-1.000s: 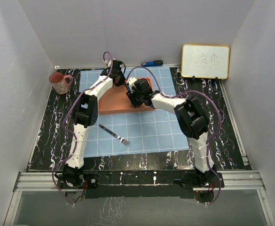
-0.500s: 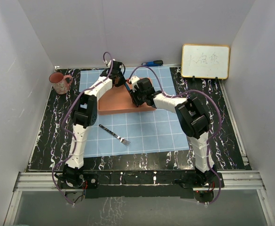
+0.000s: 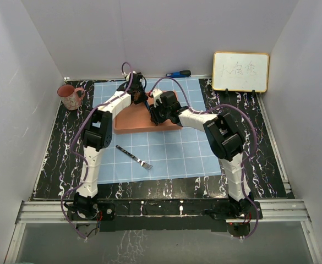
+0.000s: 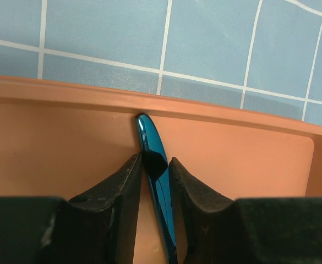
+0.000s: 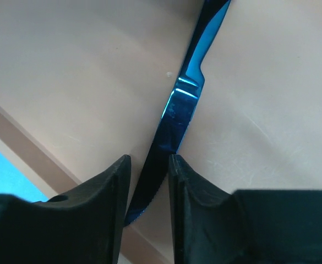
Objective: Set the dinner table for one person
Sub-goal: Pick up the knife with the napkin.
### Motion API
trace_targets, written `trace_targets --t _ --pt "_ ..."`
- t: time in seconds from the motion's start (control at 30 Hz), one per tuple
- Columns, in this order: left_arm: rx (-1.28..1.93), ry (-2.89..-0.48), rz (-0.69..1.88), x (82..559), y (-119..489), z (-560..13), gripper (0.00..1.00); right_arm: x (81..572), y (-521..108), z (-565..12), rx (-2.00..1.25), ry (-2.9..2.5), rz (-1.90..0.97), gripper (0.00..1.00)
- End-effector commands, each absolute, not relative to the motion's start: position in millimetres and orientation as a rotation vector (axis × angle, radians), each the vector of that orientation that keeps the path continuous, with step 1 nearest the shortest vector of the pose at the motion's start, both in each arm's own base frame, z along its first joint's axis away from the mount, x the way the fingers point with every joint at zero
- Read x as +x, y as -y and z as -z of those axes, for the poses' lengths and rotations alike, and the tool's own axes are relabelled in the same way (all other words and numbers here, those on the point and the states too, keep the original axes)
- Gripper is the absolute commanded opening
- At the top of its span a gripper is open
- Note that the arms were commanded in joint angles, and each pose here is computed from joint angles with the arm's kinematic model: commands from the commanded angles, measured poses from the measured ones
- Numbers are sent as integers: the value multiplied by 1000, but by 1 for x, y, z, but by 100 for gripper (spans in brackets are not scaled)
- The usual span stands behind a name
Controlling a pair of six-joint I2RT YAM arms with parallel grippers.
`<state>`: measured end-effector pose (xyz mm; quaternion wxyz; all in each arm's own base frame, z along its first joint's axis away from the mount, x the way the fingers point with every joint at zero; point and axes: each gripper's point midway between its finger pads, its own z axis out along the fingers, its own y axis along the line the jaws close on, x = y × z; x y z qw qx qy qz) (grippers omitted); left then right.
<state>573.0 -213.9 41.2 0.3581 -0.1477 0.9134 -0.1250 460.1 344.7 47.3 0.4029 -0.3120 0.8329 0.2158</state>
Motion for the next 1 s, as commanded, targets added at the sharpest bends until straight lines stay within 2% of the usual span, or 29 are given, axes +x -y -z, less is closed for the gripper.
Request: trace_targets --t 0.0,0.07,0.17,0.3,0.37,0.47,0.5,0.77,0.97 --pt "-342 -2467 289 545 214 -28 26 436 -350 -24 -833 -2204 -587 34" --pt "-336 -2469 285 546 216 -28 28 436 -350 -27 -834 -2202 -583 35" --pt "-325 -2471 277 546 218 -26 37 438 -348 -31 -825 -2196 -560 38" --pt "-319 -2480 269 547 219 -21 39 442 -346 -39 -813 -2181 -523 39" --pt "-315 -2486 260 549 219 -18 33 444 -346 -42 -812 -2173 -511 39" --pt "-315 -2515 219 548 215 -9 3 444 -344 -44 -807 -2173 -502 39" --pt "-316 -2527 197 547 213 -5 0 444 -344 -44 -807 -2174 -503 39" --pt "-290 -2592 68 538 197 18 0 439 -342 -51 -797 -2169 -508 39" --pt "-270 -2575 75 538 197 9 0 453 -332 -66 -745 -2145 -413 39"
